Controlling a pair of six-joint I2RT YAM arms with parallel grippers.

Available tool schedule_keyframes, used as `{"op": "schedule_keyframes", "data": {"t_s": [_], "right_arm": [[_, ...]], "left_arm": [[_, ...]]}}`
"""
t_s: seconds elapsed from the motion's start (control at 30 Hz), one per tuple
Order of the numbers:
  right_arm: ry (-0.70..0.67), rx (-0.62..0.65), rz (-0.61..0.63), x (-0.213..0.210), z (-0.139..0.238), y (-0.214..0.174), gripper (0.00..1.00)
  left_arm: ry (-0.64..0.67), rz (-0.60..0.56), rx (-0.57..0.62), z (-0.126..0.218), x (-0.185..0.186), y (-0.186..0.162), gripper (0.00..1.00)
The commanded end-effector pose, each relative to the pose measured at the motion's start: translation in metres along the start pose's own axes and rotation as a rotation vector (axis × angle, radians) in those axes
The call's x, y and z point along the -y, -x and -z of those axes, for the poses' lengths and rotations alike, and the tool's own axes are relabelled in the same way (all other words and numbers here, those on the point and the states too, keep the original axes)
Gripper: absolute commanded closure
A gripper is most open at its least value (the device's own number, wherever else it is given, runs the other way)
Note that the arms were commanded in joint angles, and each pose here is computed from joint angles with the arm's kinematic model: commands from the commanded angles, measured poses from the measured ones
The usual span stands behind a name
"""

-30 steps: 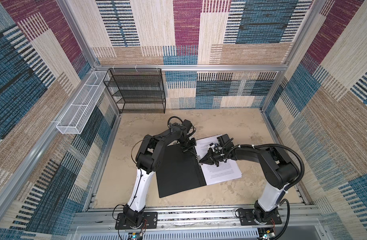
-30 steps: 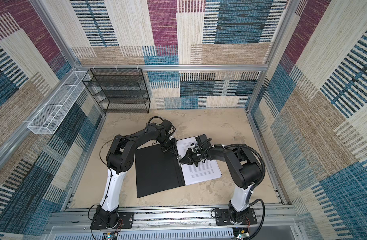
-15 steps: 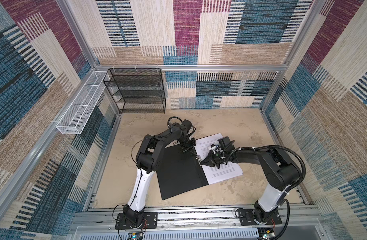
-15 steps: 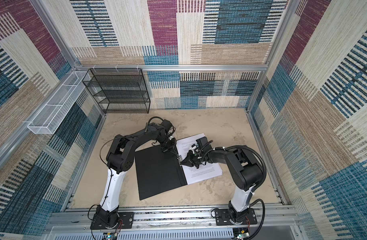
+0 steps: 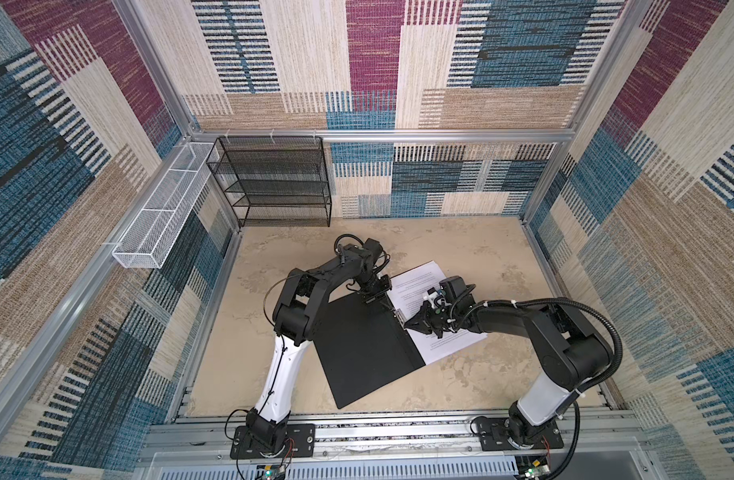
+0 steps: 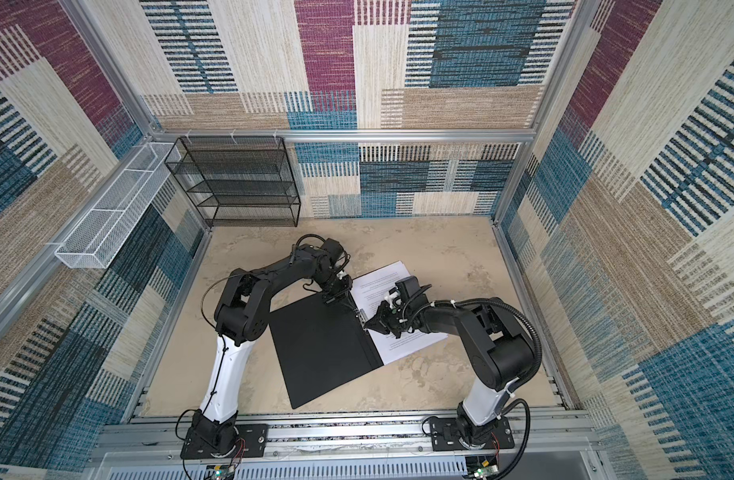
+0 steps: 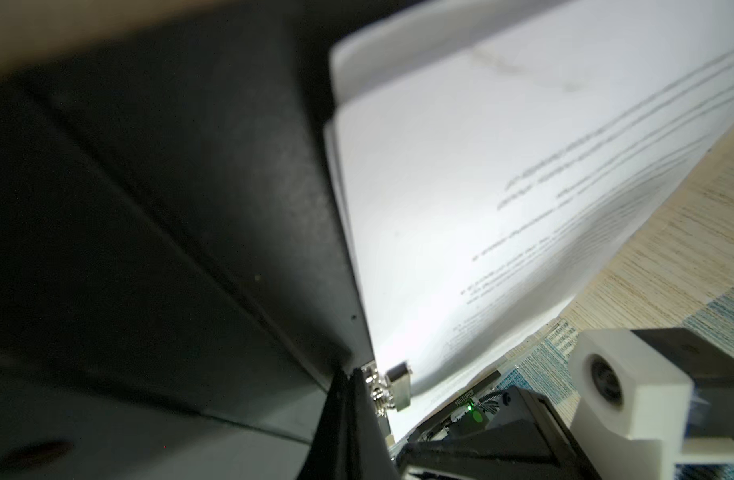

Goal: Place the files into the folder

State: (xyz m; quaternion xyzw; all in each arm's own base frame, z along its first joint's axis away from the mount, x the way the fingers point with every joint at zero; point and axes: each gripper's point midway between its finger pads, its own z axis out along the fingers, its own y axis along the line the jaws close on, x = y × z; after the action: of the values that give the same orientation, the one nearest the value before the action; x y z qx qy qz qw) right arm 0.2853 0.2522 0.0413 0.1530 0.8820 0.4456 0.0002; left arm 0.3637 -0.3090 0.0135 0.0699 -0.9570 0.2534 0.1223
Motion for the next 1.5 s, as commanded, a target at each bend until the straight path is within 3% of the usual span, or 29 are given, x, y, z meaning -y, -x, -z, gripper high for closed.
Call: {"op": "schedule_keyframes", "data": {"t_s": [0.0,0.27,0.53,0.77,0.9,1.1,1.47], "right_arm": [[-0.094,0.084,-0.054,0.023,-0.002,0.013,1.0],[-0.117,0.107,-0.027,0.02,-0.003,0.022,1.0],[-0.009,0.118,0.095,-0.033,0.013,0.027,0.97],[-0.033,0.066,0.066,-0.044,0.02,0.022,0.6],[-0.027,0.034,0.046,-0.047,0.021,0.017,0.51],[0.007,-0.017,0.021,-0.055,0.015,0.015,0.49],[0.05,-0.069,-0.039,-0.056,0.01,0.028,0.58]], "left_arm": [[0.244,0.029,0.067,-0.014,-0.051,0.019,1.0],[0.255,0.003,0.059,-0.014,-0.038,0.032,1.0],[0.228,-0.029,0.07,-0.007,-0.034,0.047,1.0],[0.235,-0.05,0.05,-0.013,-0.037,0.052,1.0],[0.234,-0.044,0.049,-0.014,-0.036,0.052,1.0],[0.238,-0.042,0.052,-0.014,-0.037,0.052,1.0],[0.245,-0.038,0.052,-0.015,-0.039,0.052,1.0]]}}
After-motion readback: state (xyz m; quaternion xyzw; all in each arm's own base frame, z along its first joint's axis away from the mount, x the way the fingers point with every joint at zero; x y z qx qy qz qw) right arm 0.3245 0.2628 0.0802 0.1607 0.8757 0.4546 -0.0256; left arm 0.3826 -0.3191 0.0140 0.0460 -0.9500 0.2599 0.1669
